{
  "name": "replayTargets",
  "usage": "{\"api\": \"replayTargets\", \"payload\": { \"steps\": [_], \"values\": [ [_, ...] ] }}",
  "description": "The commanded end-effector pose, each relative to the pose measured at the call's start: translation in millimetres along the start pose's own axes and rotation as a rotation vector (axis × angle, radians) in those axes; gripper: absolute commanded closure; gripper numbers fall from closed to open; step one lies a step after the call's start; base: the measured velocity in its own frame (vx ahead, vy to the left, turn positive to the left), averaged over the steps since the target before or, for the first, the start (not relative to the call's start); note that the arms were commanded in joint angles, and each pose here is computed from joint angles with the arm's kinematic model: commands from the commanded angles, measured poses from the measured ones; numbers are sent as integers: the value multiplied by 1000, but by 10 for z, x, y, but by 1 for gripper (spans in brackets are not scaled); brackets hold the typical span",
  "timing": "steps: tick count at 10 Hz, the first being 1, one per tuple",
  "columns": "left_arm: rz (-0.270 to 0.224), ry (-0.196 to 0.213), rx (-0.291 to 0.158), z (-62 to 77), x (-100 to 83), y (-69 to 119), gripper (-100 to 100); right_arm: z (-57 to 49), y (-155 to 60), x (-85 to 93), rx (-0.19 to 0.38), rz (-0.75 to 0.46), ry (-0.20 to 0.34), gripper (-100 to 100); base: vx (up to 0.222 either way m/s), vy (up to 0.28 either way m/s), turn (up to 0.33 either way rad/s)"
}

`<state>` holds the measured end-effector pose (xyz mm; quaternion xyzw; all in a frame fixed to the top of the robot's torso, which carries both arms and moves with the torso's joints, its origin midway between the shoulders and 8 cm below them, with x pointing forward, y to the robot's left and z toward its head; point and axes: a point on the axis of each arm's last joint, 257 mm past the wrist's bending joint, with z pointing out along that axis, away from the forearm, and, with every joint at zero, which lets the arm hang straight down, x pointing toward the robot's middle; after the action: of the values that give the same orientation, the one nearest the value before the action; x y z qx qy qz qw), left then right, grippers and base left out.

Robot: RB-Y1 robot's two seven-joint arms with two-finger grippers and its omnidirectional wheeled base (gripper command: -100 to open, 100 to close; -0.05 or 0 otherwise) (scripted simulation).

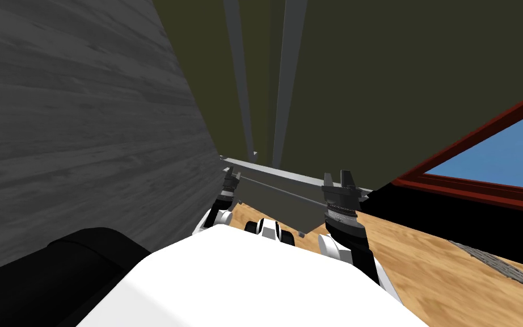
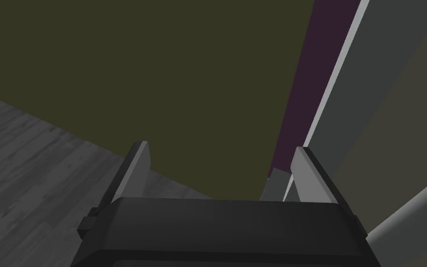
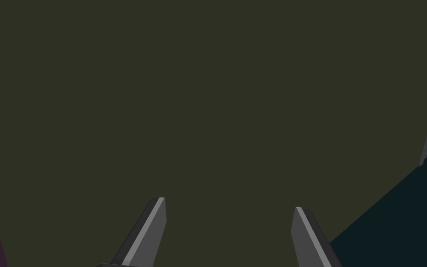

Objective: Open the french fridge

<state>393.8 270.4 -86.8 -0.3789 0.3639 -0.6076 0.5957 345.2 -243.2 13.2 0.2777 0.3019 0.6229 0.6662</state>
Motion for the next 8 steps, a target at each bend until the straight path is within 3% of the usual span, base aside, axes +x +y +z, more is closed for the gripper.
{"api": "replayTargets", "payload": {
  "steps": [1,8],
  "values": [
    [-9,1,-33,-21,19,198,-100,0,0,0,0,0,0,0,-3,74,-48],
    [-41,2,-132,-120,147,776,-100,0,0,0,0,0,0,0,0,72,-50]
  ]
}}
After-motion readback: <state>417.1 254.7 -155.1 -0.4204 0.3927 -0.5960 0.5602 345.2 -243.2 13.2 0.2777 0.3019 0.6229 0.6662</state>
